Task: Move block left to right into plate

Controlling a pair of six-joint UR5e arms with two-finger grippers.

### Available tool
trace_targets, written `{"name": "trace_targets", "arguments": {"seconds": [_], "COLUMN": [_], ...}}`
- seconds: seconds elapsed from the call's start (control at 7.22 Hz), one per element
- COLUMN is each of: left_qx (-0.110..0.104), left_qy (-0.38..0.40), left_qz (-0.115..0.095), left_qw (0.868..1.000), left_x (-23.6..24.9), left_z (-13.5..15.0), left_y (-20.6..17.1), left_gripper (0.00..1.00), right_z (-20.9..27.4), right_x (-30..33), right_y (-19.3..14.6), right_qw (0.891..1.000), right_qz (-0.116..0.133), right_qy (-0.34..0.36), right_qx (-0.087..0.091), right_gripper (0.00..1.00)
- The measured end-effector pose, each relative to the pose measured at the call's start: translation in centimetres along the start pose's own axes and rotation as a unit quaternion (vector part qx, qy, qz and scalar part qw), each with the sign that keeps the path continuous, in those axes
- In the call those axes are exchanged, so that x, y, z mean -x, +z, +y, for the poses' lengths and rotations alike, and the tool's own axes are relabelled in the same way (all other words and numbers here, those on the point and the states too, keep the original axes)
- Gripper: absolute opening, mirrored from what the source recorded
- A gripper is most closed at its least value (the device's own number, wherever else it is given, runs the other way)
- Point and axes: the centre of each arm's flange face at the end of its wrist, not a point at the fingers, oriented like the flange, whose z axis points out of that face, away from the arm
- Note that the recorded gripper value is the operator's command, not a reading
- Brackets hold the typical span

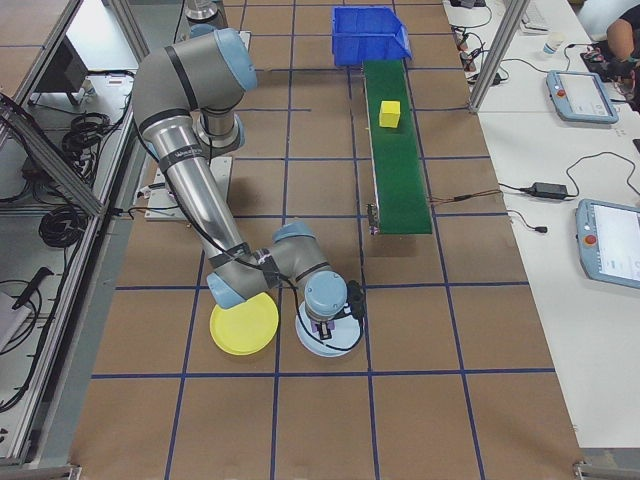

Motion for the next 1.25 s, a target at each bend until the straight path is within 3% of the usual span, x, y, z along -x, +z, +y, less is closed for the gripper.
{"name": "trace_targets", "arguments": {"seconds": [0.42,0.69,1.25], "left_qx": [-0.002,-0.003,0.002], "left_qy": [0.001,0.001,0.000], "left_qz": [-0.001,-0.002,-0.003], "left_qw": [1.000,1.000,1.000], "left_x": [0.0,0.0,0.1], "left_z": [0.0,0.0,0.2], "left_y": [-0.2,-0.3,-0.1], "left_gripper": [1.00,1.00,1.00], "right_z": [-5.5,-12.6,-24.8], "right_x": [4.8,12.9,32.8], "right_y": [-4.5,-6.2,-4.9], "right_qw": [0.998,0.997,0.999], "right_qz": [0.036,0.038,0.029], "right_qy": [-0.049,-0.062,0.030], "right_qx": [-0.001,0.006,0.007], "right_gripper": [0.95,0.97,0.99]}}
